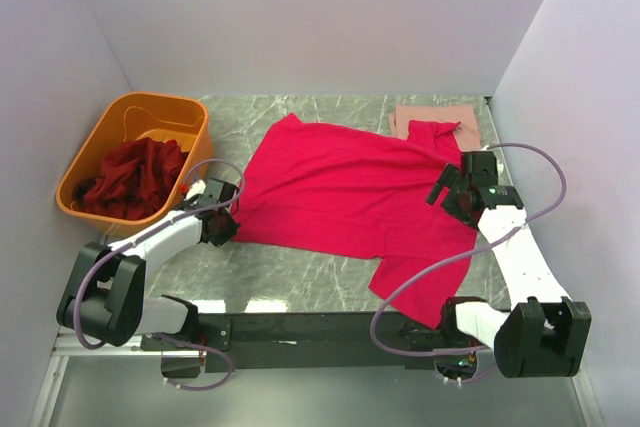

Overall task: Fold and stack the t-shirts
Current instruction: Fold the tshirt

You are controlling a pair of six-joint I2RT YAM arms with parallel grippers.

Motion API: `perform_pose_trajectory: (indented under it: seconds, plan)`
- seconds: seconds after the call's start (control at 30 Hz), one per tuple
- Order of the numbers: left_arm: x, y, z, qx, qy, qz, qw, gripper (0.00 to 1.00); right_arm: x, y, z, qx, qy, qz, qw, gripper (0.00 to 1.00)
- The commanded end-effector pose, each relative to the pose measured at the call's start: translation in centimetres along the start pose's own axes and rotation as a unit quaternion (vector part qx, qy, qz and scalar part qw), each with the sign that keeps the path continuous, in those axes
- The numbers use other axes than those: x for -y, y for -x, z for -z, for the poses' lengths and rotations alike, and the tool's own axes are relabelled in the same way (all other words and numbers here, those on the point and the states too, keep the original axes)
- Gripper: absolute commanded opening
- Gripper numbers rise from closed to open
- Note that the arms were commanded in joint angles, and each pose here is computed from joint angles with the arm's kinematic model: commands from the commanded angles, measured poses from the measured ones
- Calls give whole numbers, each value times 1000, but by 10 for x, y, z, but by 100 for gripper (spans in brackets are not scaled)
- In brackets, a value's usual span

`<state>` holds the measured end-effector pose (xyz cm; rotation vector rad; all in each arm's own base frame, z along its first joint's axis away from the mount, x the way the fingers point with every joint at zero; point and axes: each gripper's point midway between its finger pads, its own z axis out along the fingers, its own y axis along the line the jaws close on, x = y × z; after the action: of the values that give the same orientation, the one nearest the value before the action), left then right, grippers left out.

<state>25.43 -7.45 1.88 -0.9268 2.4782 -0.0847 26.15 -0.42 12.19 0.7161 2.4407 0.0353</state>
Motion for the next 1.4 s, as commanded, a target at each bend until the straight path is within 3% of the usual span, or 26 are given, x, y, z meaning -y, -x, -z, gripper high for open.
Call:
perform_pose_trajectory:
  seconds: [0.0,0.2,0.33,0.43,0.57,0.8,0.97,1.07,1.1,1.13,1.37]
  plan:
    - [3,9,8,17,-15,-1,1000,1,-17,-27,5,-34,17,34,999,96]
    - [18,32,23,57,-39,-2,998,1,-55,-126,27,-143,33,171,974,96]
    - [17,36,27,66,-45,-5,997,1,-46,-197,45,-223,18,224,948,95]
    - [20,37,32,70,-59,-4,996,1,-32,-226,56,-258,-5,247,934,94]
    - [21,40,36,79,-66,-5,995,1,-6,-232,58,-272,-57,262,924,92]
    - [27,46,38,93,-78,1,993,1,-3,-254,47,-309,-45,274,910,82]
    - [28,51,42,99,-80,2,992,1,19,-255,32,-315,-114,295,895,77]
    - [29,51,42,101,-80,5,992,1,17,-251,24,-310,-118,287,899,67]
    - [29,51,41,99,-80,6,992,1,17,-249,23,-304,-119,288,900,52]
    - [29,51,41,99,-80,6,992,1,17,-245,20,-301,-123,281,903,47]
    - [30,50,37,91,-72,4,993,1,16,-222,5,-281,-121,257,917,45]
